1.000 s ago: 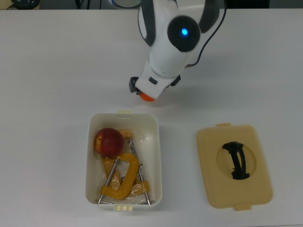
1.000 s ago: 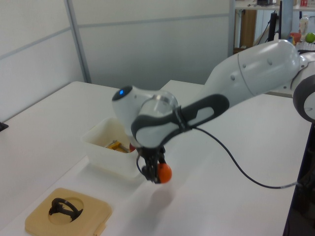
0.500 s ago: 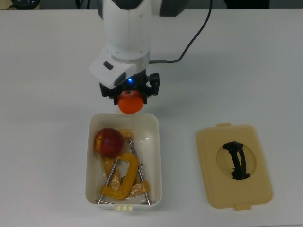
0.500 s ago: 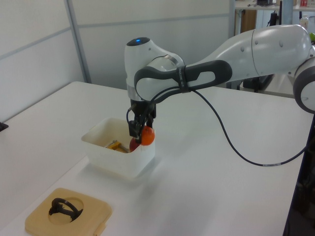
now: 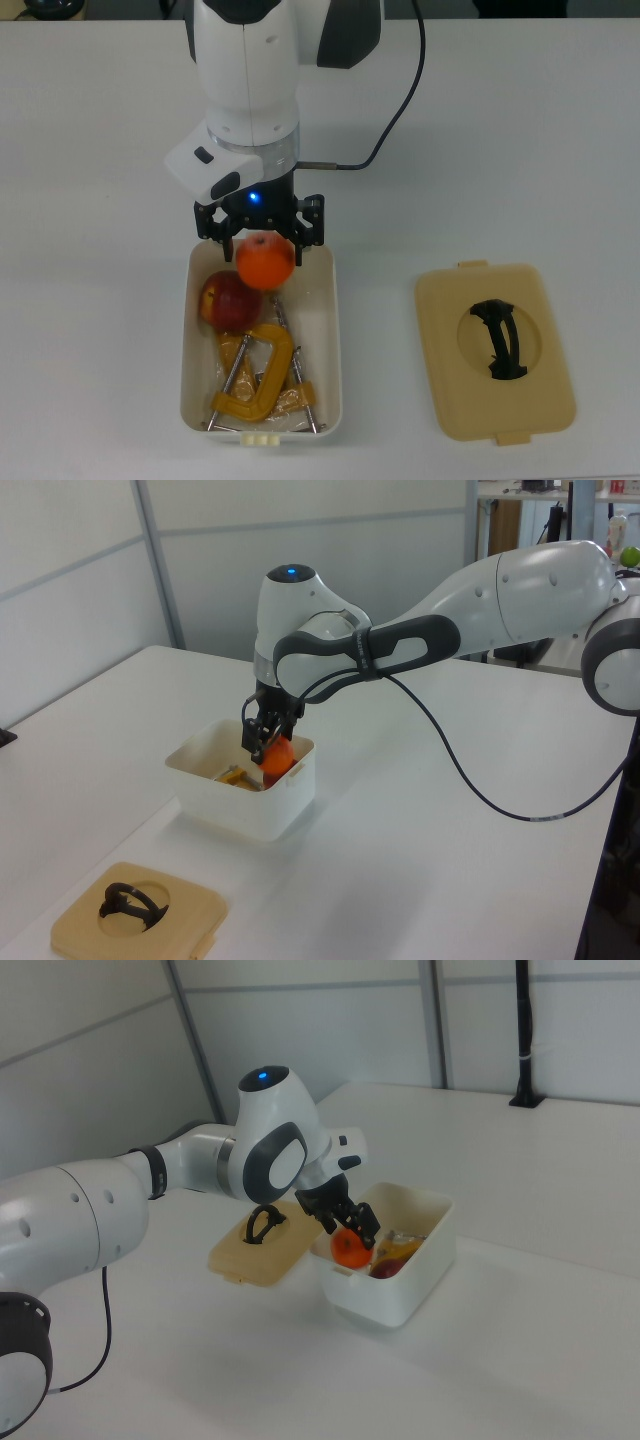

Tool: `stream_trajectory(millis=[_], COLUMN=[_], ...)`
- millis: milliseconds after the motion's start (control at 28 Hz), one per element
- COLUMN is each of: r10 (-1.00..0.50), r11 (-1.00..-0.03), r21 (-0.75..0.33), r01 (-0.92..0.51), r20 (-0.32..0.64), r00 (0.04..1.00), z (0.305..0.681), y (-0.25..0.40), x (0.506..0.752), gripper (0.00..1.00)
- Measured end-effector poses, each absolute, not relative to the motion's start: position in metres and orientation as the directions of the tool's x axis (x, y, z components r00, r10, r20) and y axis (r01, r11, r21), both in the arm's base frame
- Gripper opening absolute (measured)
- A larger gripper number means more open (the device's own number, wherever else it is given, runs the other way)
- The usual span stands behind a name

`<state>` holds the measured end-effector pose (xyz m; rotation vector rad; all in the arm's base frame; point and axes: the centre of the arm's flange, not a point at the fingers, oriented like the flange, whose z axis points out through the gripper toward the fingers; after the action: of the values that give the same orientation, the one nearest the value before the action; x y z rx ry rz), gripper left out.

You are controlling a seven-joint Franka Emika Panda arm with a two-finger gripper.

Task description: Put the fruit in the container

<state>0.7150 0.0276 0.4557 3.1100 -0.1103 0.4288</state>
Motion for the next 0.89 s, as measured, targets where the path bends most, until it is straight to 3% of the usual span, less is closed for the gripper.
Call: stream_trajectory(millis=[143,679,893], r10=[-0.079,-0.058,-0.048], r11=[-0.997,-0.998,-0.998], r21=[-0.009,0.031,0.033], r01=[-0.079,-0.06,-0.049], r20=[0.266,0.081,0.037], r00=[0.961,0.995,0.998], z=[0.459,0.512,0.514], y=[0.022,-0.033,-0.039], x=[0.714,0.669,0.662], gripper=[1.0,1.0,1.0])
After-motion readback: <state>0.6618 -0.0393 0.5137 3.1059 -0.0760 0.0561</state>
